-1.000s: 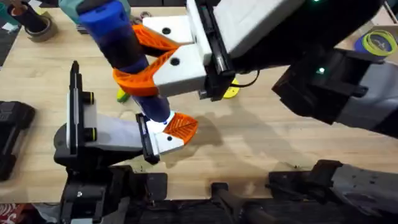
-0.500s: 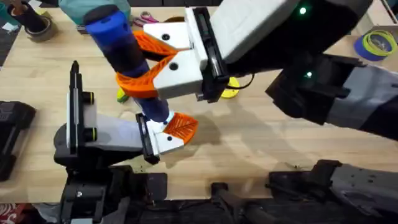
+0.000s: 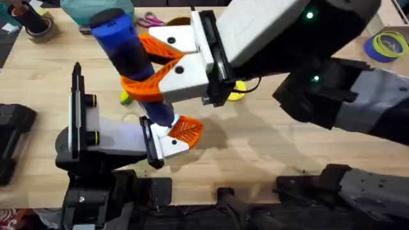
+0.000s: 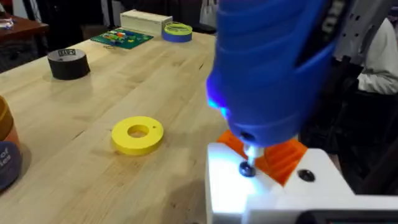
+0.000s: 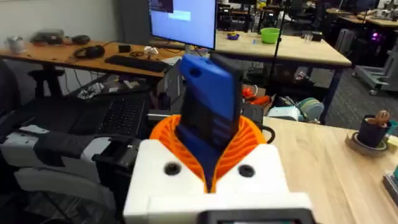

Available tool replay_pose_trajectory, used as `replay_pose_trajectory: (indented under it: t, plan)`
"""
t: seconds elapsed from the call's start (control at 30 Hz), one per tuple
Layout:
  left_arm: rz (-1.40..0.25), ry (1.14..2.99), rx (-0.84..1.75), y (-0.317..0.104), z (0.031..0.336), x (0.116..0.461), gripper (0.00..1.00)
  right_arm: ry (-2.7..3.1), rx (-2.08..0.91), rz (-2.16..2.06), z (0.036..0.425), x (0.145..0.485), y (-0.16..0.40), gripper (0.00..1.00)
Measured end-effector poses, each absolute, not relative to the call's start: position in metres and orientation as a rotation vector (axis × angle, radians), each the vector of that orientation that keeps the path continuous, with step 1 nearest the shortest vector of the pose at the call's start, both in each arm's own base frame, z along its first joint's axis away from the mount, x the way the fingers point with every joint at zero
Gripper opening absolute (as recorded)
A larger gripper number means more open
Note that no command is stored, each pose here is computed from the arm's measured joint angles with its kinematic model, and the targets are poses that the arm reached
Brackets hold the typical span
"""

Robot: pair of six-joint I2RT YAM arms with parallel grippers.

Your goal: Pick up the gripper from the table and insert it into the empty holder that is missing its gripper. Then pick up a screw, insert it into the mounting hole, and use the screwdriver to tighten it. Finally, clean up the table by picking up the vegetable and placing it into the bucket.

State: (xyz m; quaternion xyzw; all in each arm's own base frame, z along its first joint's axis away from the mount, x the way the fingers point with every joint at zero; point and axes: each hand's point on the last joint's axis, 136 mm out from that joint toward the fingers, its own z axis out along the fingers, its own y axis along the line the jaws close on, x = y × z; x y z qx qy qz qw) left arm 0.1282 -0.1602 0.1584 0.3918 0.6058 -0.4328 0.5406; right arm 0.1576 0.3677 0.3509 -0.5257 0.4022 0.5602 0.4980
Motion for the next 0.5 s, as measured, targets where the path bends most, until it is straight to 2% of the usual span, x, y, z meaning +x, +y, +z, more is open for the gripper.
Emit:
replay_pose_trajectory:
  t: [0.5]
  plan:
    - [-1.028,1.440,0.931,-0.1602,0.1584,0.1282,0.004,0.984,-1.274,1.358,0.3465,0.1576,0.3676,0.025]
